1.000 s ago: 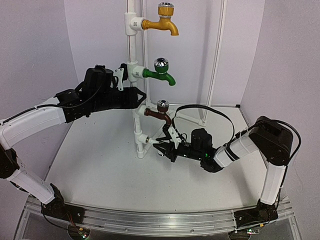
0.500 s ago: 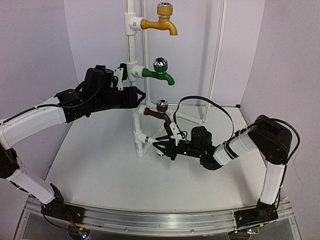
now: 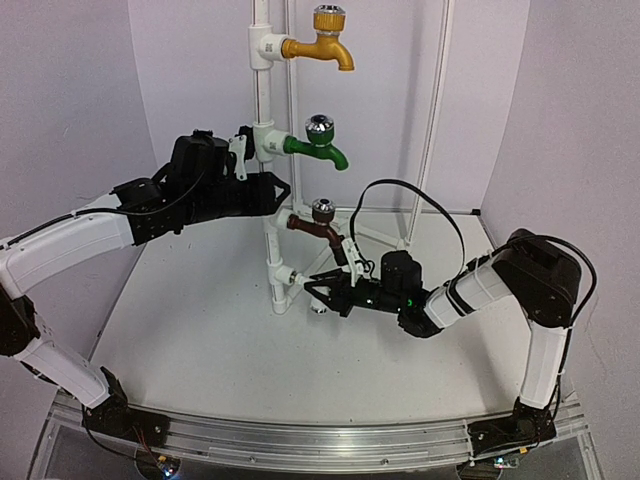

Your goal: Install the water faucets

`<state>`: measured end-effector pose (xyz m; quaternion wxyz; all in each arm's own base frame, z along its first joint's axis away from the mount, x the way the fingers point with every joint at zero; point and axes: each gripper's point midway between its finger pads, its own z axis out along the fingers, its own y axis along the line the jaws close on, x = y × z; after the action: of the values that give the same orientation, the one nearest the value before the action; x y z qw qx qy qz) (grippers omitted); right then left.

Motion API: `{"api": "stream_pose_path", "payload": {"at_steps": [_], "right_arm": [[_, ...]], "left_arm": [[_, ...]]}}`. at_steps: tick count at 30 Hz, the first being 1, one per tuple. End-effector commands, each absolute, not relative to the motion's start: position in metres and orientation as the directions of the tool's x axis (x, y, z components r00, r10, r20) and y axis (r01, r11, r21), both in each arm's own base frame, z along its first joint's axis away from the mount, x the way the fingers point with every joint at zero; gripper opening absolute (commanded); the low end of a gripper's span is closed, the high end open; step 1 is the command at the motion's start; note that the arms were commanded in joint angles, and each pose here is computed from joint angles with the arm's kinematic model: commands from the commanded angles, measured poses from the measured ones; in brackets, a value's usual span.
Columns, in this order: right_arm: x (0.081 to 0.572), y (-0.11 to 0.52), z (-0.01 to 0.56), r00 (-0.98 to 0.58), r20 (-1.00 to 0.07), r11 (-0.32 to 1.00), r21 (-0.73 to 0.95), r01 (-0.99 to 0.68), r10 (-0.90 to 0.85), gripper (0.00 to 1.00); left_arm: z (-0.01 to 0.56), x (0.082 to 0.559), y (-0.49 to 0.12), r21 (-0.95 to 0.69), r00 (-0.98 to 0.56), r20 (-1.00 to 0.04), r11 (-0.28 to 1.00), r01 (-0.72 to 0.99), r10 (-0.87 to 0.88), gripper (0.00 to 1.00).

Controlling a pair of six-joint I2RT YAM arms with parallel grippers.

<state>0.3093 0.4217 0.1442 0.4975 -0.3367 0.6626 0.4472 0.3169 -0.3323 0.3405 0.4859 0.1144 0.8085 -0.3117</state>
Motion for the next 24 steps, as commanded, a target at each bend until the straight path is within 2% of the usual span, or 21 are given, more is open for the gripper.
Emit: {"api": "stream_pose_path", "payload": {"at_steps": [1,13,24], "right_arm": [[0.362,0.411,0.218,-0.229,-0.934,0.450,0.336,-0.828,0.275,0.00],[0.373,0.404,0.215,-0.410,-0.836,0.378,0.536,-0.755,0.366,0.00],[0.387,0.405,0.197,-0.617,-0.649,0.260,0.753,-0.605,0.444,0.00]], "left_arm": [[0.331,0.266,-0.373,-0.461,-0.606,-0.796,0.659,0.594,-0.011,0.00],[0.331,0.265,-0.377,-0.456,-0.599,-0.801,0.667,0.589,-0.018,0.00],[0.332,0.261,-0.380,-0.458,-0.598,-0.801,0.662,0.593,-0.020,0.00]]}}
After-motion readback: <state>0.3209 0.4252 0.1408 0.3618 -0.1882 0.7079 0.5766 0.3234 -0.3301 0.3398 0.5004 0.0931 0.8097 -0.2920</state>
